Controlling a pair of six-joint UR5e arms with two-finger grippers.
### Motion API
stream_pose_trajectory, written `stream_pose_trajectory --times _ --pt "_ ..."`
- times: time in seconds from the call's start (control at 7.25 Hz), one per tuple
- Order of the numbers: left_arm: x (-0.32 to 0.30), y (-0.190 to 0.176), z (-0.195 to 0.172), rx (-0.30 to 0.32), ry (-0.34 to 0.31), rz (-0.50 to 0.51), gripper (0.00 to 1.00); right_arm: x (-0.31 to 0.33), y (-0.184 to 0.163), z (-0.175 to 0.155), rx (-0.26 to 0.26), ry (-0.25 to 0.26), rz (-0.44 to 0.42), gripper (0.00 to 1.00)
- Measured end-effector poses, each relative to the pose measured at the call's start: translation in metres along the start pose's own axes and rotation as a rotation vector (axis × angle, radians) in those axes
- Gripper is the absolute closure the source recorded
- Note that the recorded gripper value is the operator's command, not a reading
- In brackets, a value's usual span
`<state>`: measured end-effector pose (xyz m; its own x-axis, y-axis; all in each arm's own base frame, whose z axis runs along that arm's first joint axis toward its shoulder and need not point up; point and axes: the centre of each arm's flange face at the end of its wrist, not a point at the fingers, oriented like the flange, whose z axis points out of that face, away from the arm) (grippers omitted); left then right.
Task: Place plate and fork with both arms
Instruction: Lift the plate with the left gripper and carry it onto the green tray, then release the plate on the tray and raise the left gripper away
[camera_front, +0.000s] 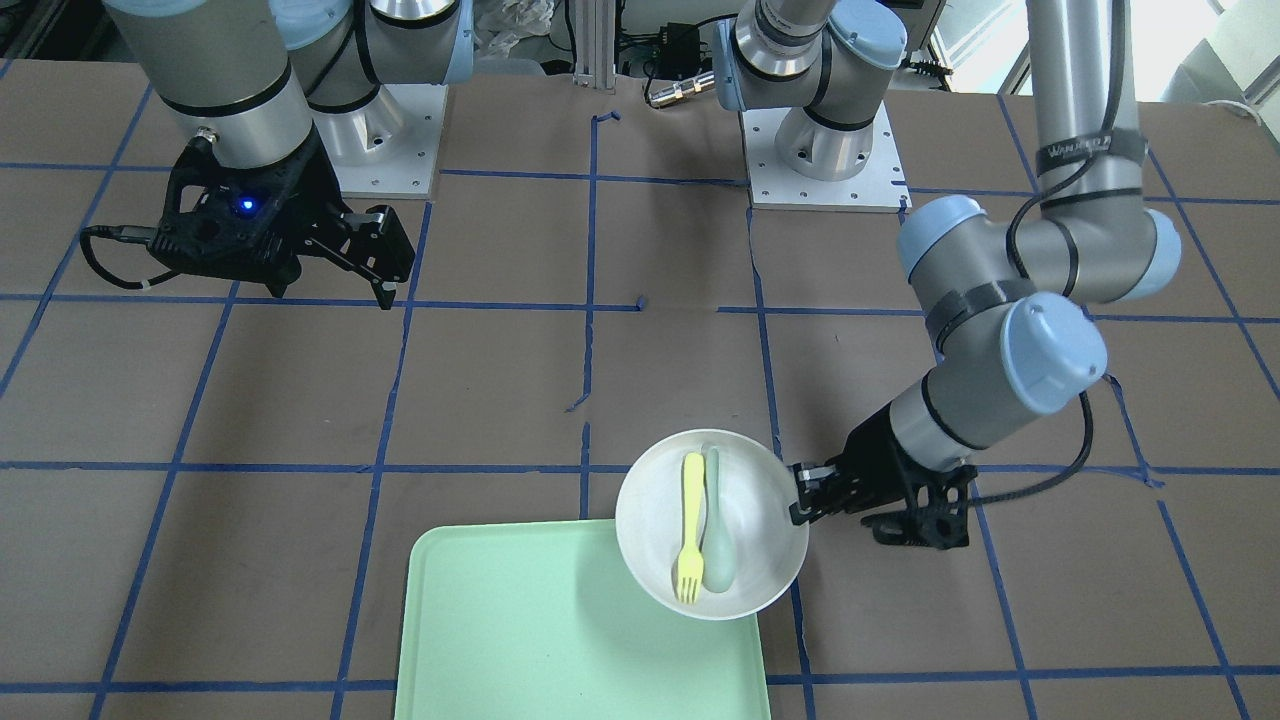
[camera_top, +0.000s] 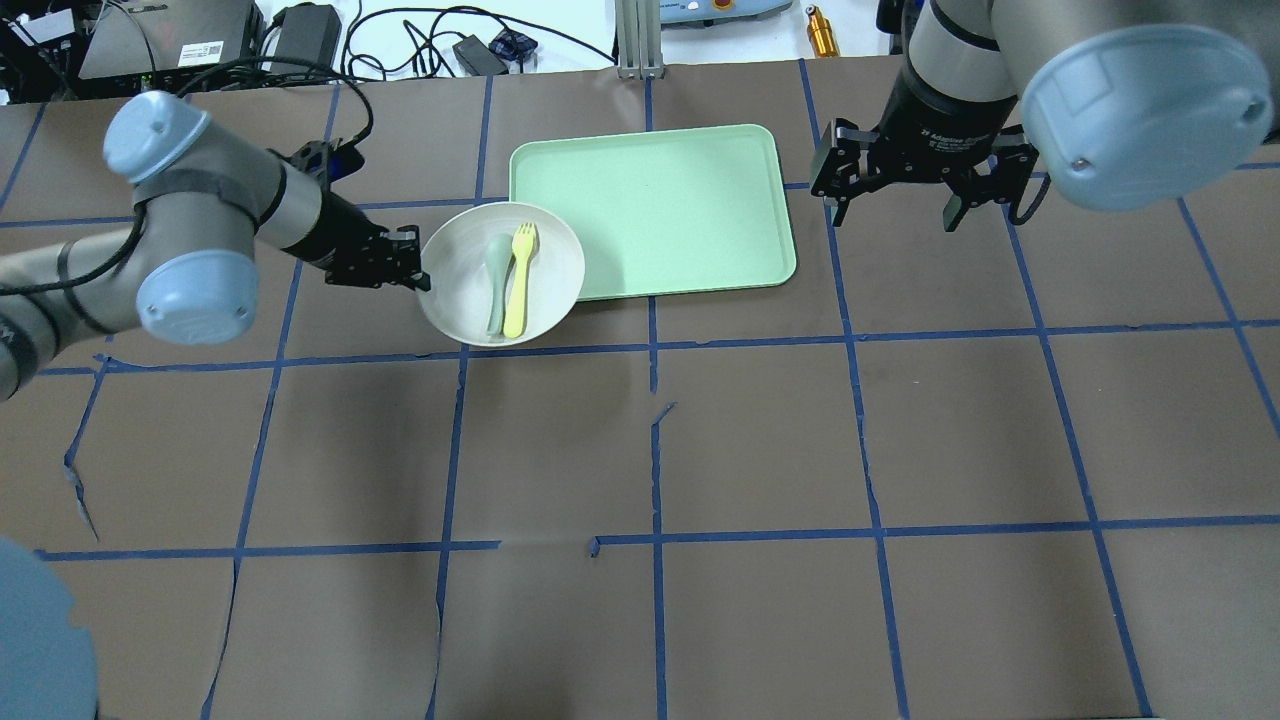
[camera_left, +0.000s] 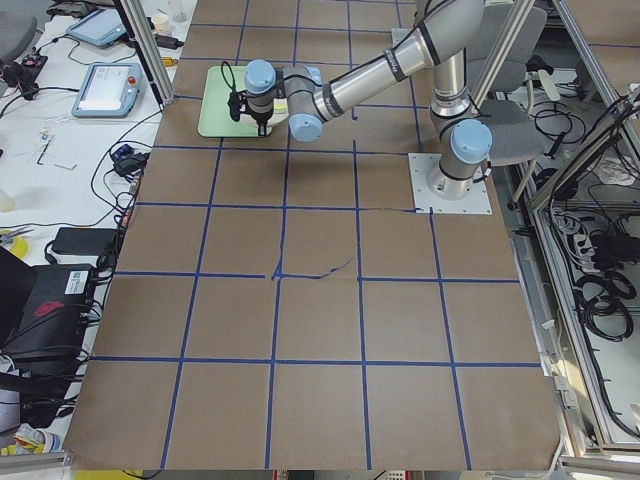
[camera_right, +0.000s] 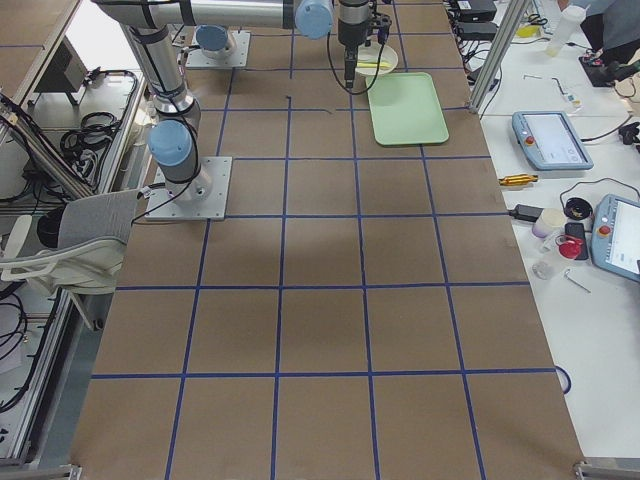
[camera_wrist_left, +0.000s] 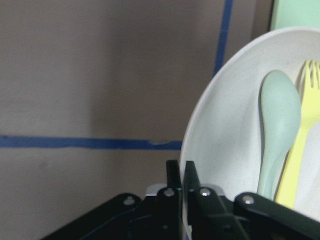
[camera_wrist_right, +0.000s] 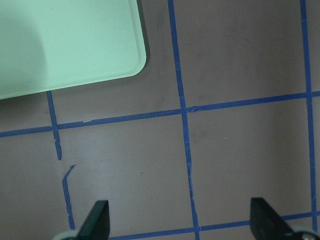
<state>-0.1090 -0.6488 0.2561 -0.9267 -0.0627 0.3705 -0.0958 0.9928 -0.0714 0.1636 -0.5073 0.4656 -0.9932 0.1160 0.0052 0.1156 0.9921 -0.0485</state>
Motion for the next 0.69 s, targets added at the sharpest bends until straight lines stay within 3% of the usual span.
stream_pose_trajectory --times 0.28,0.55,0.69 --pt "0.059 -0.043 0.053 -0.018 -0.007 -0.004 1.0 0.0 0.0 0.0 0.0 0.0 0.0 0.0" --pt "0.083 -0.053 0.103 0.009 -0.027 -0.005 1.0 0.0 0.0 0.0 0.0 0.001 -0.001 0.0" --pt "0.087 -0.053 0.115 0.016 -0.029 -0.014 0.47 0.0 0.0 0.0 0.0 0.001 -0.001 0.0"
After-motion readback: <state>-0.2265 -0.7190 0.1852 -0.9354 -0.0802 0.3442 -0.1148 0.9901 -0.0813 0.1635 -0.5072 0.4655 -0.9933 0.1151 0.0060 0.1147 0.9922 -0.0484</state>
